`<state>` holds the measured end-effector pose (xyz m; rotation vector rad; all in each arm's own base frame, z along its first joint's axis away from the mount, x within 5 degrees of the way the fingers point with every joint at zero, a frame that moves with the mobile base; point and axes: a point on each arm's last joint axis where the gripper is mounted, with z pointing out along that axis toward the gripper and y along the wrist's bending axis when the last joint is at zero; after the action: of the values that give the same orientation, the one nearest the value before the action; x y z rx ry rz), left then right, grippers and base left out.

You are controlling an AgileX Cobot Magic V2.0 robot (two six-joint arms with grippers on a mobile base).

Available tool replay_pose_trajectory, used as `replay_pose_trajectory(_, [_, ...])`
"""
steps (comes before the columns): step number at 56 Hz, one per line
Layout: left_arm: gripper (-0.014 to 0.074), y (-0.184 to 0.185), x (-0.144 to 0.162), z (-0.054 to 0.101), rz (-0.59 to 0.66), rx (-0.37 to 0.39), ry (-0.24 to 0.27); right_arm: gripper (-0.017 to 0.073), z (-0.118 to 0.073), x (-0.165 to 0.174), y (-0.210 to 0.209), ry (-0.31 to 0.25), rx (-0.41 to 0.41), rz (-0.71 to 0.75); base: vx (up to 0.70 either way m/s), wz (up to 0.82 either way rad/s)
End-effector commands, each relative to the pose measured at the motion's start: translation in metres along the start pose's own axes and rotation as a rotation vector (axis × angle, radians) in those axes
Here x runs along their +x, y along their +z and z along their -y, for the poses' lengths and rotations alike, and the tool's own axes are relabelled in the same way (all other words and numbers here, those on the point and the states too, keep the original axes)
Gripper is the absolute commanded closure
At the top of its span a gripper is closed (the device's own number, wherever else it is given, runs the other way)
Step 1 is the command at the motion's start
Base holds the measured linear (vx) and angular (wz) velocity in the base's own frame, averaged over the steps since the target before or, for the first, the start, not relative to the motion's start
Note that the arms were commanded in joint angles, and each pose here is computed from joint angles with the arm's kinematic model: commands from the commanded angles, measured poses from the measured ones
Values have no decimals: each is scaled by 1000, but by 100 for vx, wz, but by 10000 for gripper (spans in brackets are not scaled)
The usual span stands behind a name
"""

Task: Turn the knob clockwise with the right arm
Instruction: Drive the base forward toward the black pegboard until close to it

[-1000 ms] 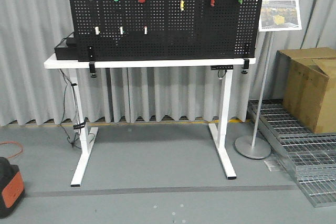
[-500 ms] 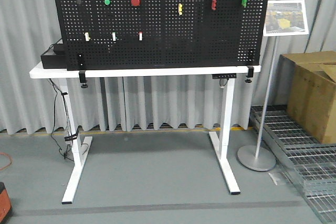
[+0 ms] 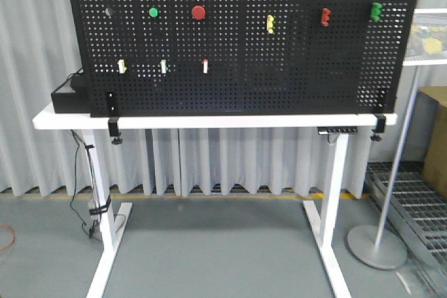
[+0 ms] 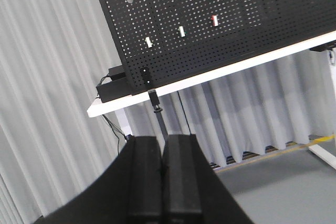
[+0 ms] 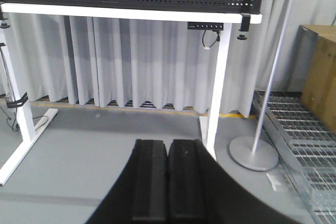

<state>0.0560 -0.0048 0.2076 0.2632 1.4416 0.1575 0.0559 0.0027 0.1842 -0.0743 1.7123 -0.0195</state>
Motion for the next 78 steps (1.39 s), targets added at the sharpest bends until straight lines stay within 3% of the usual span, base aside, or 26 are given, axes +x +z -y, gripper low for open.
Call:
replay_pose_trajectory(1, [600,-1,3,2,60,-5,-10,564,2,-5,-1,-4,20,85,40,4])
replay_pose_trajectory(78, [600,-1,3,2,60,-5,-10,564,2,-5,-1,-4,20,85,41,3])
